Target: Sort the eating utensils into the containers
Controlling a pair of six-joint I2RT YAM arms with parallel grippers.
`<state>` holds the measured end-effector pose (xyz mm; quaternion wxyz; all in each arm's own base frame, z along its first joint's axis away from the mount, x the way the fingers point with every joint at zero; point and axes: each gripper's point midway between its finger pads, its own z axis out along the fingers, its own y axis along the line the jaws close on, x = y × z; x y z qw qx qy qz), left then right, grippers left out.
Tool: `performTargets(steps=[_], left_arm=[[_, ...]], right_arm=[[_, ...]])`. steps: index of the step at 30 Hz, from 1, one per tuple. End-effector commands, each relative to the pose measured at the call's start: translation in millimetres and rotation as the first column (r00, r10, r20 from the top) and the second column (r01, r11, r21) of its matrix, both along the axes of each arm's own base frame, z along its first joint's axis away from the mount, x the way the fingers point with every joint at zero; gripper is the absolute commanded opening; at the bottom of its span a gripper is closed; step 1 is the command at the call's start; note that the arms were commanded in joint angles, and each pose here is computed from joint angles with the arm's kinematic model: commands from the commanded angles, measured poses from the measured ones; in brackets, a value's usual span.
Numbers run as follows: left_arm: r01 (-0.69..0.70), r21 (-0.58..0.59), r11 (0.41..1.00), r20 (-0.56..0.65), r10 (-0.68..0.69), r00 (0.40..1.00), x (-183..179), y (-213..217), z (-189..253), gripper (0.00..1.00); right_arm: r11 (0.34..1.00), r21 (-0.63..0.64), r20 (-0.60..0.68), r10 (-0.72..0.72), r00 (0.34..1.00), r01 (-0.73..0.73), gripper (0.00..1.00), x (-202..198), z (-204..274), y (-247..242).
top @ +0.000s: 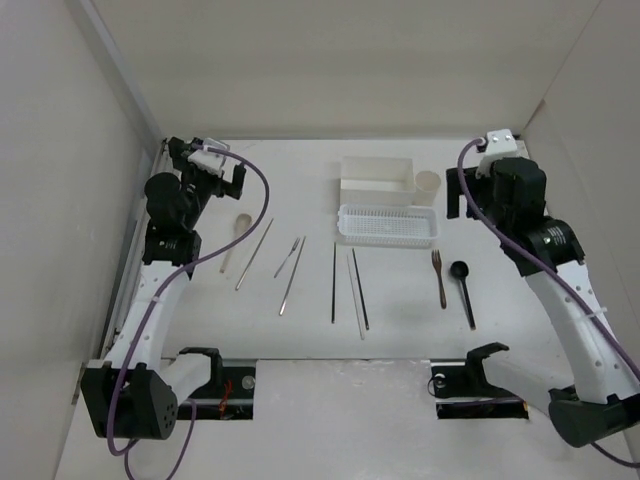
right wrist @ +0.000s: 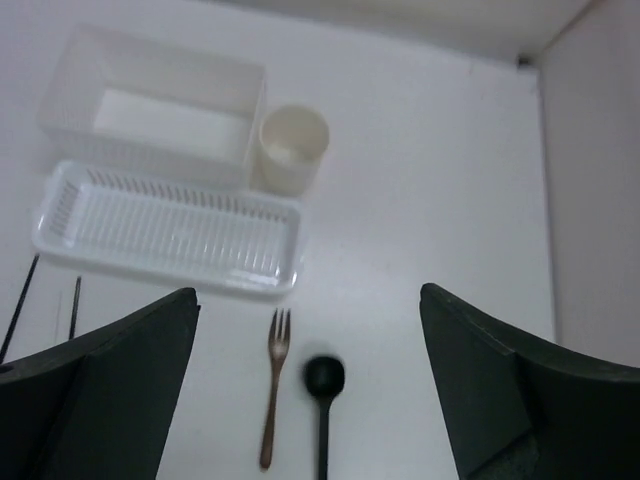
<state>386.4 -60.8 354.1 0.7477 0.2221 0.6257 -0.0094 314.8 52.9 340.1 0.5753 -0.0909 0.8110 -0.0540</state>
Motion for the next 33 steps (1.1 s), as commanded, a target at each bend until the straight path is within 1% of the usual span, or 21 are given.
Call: performTargets(steps=[1,3,4,5,6,7,8,9,10,12,15,16,17,18,19,21,23,24,29,30,33], left_arm=[[-0.057,0.045,0.997,-0.105,0.061,0.993,-5.1,9.4,-27.6,1.0],[-0.071,0.046,0.996,-0.109,0.075,0.991,-7.0,12.0,-27.8,1.0],[-0.091,0.038,0.995,-0.126,0.095,0.987,-7.0,15.3,-31.3,1.0],[-0.102,0.028,0.994,-0.121,0.105,0.987,-8.7,16.9,-28.1,1.0],[-0.111,0.018,0.994,-0.129,0.113,0.985,-8.3,18.1,-33.2,1.0],[-0.103,0.003,0.995,-0.108,0.102,0.989,-10.5,14.3,-25.8,1.0],[-0.111,0.006,0.994,-0.124,0.111,0.986,-10.4,15.9,-34.1,1.0],[-0.112,0.007,0.994,-0.13,0.111,0.985,-13.2,16.1,-38.9,1.0],[-0.091,0.012,0.996,-0.108,0.091,0.99,-17.5,10.7,-34.3,1.0],[-0.092,0.024,0.995,-0.106,0.094,0.99,-22.2,9.4,-38.9,1.0],[-0.103,0.018,0.995,-0.078,0.104,0.991,-30.6,10.1,-30.9,1.0],[-0.103,0.022,0.994,-0.099,0.105,0.99,-33.1,10.4,-40.9,1.0],[-0.12,0.019,0.993,-0.087,0.121,0.989,-37.0,13.8,-38.5,1.0],[-0.15,0.014,0.989,-0.071,0.151,0.986,-37.5,19.2,-36.6,1.0],[-0.165,0.015,0.986,-0.08,0.166,0.983,-36.8,21.9,-44.2,1.0],[-0.19,0.0,0.982,-0.034,0.19,0.981,-41.8,26.8,-35.2,1.0],[-0.199,-0.003,0.98,-0.026,0.199,0.98,-44.4,28.7,-40.5,1.0],[-0.2,0.002,0.98,-0.003,0.2,0.98,-48.1,29.6,-36.6,1.0],[-0.252,-0.011,0.968,0.015,0.252,0.968,-53.1,39.6,-40.3,1.0],[-0.252,-0.011,0.968,0.013,0.252,0.968,-52.9,39.6,-43.4,1.0],[-0.275,-0.024,0.961,0.038,0.276,0.96,-54.5,44.1,-38.3,1.0]], right_arm=[[0.968,0.174,-0.345,-0.115,0.932,0.183,0.94,-43.7,-71.1,-22.8],[0.953,0.231,-0.491,-0.059,0.869,0.196,0.83,-55.1,-108.3,-18.9],[0.935,0.307,-0.53,0.011,0.848,0.18,0.79,-60.2,-119.4,-11.4],[0.928,0.314,-0.58,0.022,0.815,0.199,0.75,-68.2,-140.2,-11.4],[0.92,0.314,-0.608,0.005,0.794,0.235,0.65,-70.4,-150.4,-14.6],[0.909,0.315,-0.635,-0.013,0.772,0.274,0.62,-72.1,-159.9,-17.2],[0.911,0.243,-0.674,-0.089,0.733,0.334,0.58,-78.7,-177.2,-32.3],[0.899,0.223,-0.692,-0.127,0.711,0.378,0.53,-79.3,-184.0,-36.5],[0.889,0.221,-0.722,-0.128,0.68,0.402,0.52,-77.6,-192.4,-36.3],[0.881,0.241,-0.752,-0.096,0.653,0.408,0.52,-74.3,-195.9,-29.4],[0.877,0.129,-0.815,-0.173,0.553,0.463,0.5,-79.9,-225.9,-42.5],[0.872,0.1,-0.827,-0.195,0.527,0.479,0.5,-81.5,-235.2,-45.9],[0.86,0.087,-0.843,-0.205,0.497,0.503,0.5,-79.6,-243.5,-48.8],[0.86,0.091,-0.849,-0.197,0.491,0.502,0.53,-76.5,-247.8,-47.3],[0.86,0.069,-0.862,-0.205,0.465,0.506,0.57,-79.6,-254.9,-48.8],[0.864,0.039,-0.887,-0.201,0.415,0.502,0.69,-81.7,-267.5,-49.1],[0.864,0.014,-0.906,-0.201,0.371,0.503,1.0,-86.2,-275.5,-49.3],[0.858,-0.011,-0.914,-0.217,0.342,0.513,1.0,-87.6,-281.6,-51.2],[0.839,-0.072,-0.92,-0.265,0.29,0.539,0.98,-90.7,-291.6,-63.2],[0.839,-0.079,-0.924,-0.264,0.277,0.538,0.9,-91.6,-294.4,-63.2],[0.82,-0.109,-0.923,-0.294,0.25,0.562,0.74,-93.4,-298.4,-71.8]])
